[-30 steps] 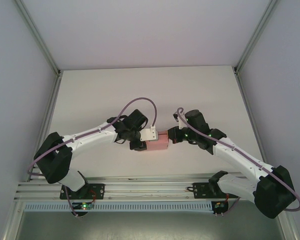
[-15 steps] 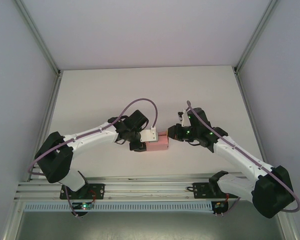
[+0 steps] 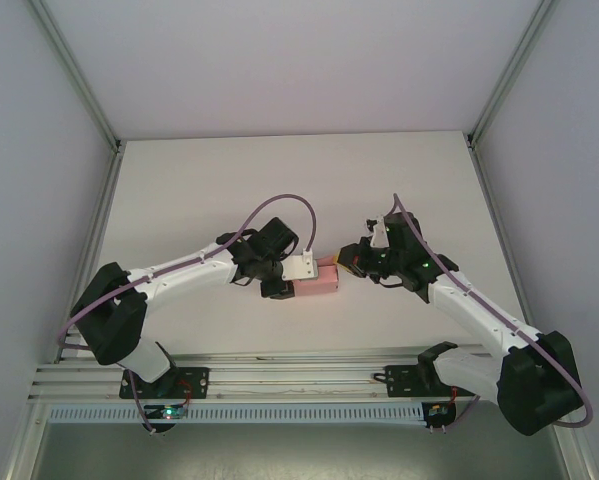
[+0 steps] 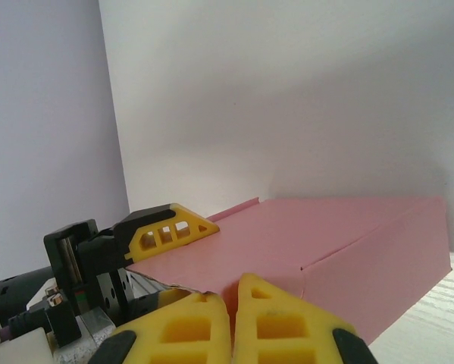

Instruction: Assemble paper box

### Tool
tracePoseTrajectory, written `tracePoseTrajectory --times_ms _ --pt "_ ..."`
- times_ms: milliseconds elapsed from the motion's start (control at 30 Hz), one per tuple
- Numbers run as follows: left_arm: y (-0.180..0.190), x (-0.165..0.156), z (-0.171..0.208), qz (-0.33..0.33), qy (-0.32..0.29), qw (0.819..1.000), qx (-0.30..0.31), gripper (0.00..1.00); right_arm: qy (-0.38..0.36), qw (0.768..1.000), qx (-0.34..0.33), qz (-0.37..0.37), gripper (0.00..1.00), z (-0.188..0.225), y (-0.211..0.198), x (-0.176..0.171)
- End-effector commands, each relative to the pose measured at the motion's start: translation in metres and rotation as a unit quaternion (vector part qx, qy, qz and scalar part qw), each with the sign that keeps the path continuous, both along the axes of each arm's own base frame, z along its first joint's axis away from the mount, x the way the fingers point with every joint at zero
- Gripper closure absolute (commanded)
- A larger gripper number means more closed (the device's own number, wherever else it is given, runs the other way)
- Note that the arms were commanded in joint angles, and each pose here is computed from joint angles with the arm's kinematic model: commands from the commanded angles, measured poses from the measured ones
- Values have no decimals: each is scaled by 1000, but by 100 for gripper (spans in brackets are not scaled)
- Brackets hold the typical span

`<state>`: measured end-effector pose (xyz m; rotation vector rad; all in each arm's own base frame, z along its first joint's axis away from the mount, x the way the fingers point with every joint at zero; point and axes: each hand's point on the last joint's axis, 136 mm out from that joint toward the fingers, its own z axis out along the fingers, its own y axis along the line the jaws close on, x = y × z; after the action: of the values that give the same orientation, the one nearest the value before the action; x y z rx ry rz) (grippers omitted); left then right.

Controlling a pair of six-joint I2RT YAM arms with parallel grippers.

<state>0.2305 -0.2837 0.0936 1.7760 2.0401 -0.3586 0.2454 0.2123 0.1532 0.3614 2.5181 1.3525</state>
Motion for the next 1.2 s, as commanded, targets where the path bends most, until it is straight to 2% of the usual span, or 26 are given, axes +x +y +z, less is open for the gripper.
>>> tracePoseTrajectory --times_ms 0,100,200,300,633,800,1067,1100,1133,1167 --pt "10 -1 -18 12 11 999 39 56 -63 996 34 51 98 38 11 -3" --pt "10 -1 -18 13 12 999 40 56 -116 988 9 100 98 31 12 -11" --pt "9 0 -17 17 13 999 39 56 -163 976 -40 137 94 7 8 -19" --pt "9 0 -16 19 15 999 42 56 -212 959 -79 169 95 -10 7 -24" --pt "5 6 -18 33 15 999 39 54 -326 909 -148 214 95 -23 6 -38" --pt "1 10 -14 42 17 998 34 50 -331 905 -195 183 96 -36 -3 -32" --pt "-10 9 5 47 27 998 7 22 -317 918 -207 115 100 -21 -9 -18" --pt "-11 8 9 45 25 999 1 15 -309 921 -211 108 100 -21 -10 -16" --pt "-12 7 12 44 22 999 -4 0 -303 923 -216 100 100 -20 -11 -15" --pt "-12 8 15 45 17 999 -8 0 -298 923 -223 96 100 -21 -13 -14"
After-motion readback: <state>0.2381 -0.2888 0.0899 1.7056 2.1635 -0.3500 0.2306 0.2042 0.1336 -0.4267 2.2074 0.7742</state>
